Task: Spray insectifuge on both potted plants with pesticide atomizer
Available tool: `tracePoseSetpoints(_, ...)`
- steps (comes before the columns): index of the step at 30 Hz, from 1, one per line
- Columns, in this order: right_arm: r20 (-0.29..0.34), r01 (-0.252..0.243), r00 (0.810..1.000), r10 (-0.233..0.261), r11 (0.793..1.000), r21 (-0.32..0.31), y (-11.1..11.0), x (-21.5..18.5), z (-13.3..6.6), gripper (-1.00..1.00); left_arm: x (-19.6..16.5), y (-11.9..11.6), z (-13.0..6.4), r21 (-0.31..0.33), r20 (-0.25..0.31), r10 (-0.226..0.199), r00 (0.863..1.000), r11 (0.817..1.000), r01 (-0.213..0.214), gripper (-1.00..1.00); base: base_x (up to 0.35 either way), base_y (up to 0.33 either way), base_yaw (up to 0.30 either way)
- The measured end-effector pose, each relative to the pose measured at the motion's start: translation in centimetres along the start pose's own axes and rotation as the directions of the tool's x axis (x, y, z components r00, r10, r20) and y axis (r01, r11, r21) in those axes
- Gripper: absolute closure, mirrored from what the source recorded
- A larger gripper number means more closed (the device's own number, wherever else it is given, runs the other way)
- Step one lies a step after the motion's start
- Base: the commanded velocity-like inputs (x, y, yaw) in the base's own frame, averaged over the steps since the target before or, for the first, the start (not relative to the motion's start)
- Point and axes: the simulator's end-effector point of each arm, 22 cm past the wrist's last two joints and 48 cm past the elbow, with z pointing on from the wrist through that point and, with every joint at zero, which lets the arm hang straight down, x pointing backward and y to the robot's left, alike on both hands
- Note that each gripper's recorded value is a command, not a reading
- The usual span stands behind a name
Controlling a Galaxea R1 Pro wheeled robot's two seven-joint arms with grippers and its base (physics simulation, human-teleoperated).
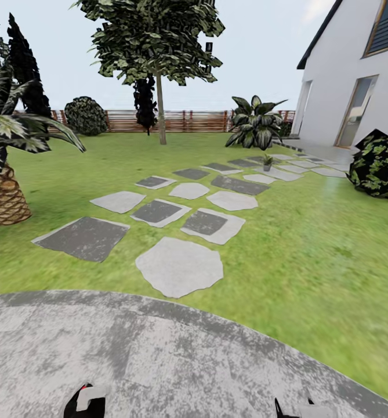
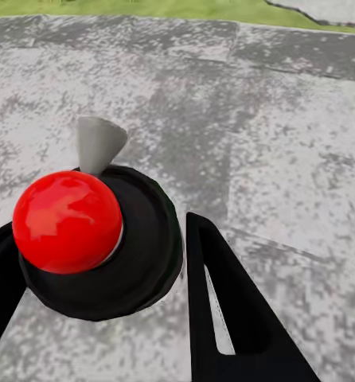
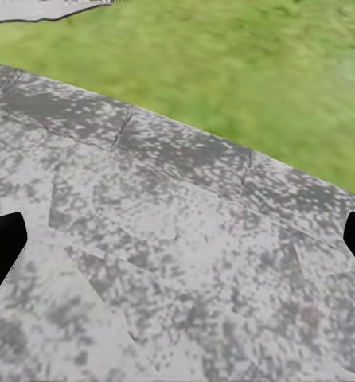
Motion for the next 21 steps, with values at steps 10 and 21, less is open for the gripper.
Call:
tracePoseSetpoints(10, -0.005, 0.000, 1.000, 0.000, 1.000, 0.002, -0.04, 0.21, 0.00, -1.00, 0.29, 0.00, 0.01, 0.000, -0.006, 0.001, 1.000, 1.000, -0.001, 1.00, 0.336, 0.000, 0.001)
tracePoseSetpoints(21, -0.022, 0.002, 1.000, -0.002, 1.000, 0.000, 0.03, 0.98, -0.08, -1.00, 1.05, -0.02, 0.03, 0.000, -0.022, 0.005, 1.000, 1.000, -0.005, 1.00, 0.336, 0.000, 0.000)
